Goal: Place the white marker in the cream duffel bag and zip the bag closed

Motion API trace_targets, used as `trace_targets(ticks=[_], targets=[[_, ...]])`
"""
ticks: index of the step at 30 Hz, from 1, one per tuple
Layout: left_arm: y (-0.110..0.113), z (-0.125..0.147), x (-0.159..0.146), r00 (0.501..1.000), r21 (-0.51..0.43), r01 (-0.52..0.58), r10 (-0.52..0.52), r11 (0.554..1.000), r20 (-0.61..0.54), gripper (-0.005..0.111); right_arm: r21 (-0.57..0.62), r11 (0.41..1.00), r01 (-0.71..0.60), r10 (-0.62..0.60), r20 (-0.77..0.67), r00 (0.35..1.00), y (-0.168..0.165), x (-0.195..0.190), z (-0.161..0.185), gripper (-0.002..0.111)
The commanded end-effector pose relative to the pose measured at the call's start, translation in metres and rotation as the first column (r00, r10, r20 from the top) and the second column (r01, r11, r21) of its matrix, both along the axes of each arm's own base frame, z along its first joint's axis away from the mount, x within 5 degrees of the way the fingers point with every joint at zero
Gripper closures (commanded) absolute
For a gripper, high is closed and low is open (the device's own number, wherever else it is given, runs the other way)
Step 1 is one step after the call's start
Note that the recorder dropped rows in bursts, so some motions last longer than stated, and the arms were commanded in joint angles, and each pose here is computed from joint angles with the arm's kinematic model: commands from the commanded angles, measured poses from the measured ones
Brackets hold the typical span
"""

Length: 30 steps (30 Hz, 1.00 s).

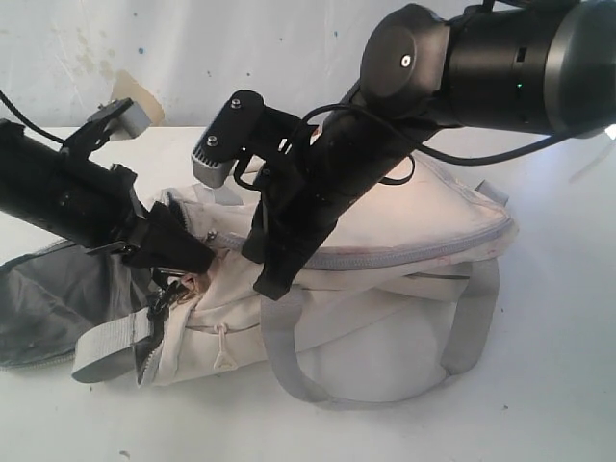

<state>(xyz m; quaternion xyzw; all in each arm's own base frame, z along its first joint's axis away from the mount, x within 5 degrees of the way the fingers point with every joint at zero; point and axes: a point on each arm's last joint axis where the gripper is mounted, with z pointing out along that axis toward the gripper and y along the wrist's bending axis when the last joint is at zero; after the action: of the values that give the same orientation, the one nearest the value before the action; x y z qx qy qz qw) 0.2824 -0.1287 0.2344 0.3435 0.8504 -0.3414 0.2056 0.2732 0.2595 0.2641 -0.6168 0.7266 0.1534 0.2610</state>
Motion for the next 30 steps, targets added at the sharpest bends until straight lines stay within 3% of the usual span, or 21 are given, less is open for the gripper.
trace_targets(ticks=[1, 7, 12, 20, 30], targets=[[-0.004, -0.008, 0.002, 1.0, -0.026, 0.024, -0.025, 0.999, -0.012, 0.045, 0.013, 1.0, 0.019, -0.019, -0.003, 1.0, -0.002, 0.002, 0.0, 0.108], [-0.009, -0.005, -0.01, 0.986, -0.105, 0.114, -0.126, 0.988, -0.109, 0.045, 0.013, 1.0, 0.019, -0.019, -0.003, 1.0, -0.002, 0.002, 0.0, 0.108], [-0.008, -0.006, -0.01, 0.985, -0.093, 0.097, -0.109, 0.991, -0.136, 0.045, 0.016, 1.0, 0.022, -0.022, 0.003, 1.0, -0.002, 0.002, 0.001, 0.108], [-0.005, -0.01, 0.003, 1.0, -0.033, 0.024, -0.024, 0.999, -0.006, 0.045, 0.012, 1.0, 0.018, -0.018, -0.009, 1.0, -0.002, 0.001, 0.0, 0.108], [-0.011, -0.002, 0.005, 0.992, -0.118, 0.089, -0.078, 0.989, 0.101, 0.048, 0.032, 0.999, 0.029, -0.029, -0.006, 1.0, -0.001, 0.002, 0.002, 0.108]])
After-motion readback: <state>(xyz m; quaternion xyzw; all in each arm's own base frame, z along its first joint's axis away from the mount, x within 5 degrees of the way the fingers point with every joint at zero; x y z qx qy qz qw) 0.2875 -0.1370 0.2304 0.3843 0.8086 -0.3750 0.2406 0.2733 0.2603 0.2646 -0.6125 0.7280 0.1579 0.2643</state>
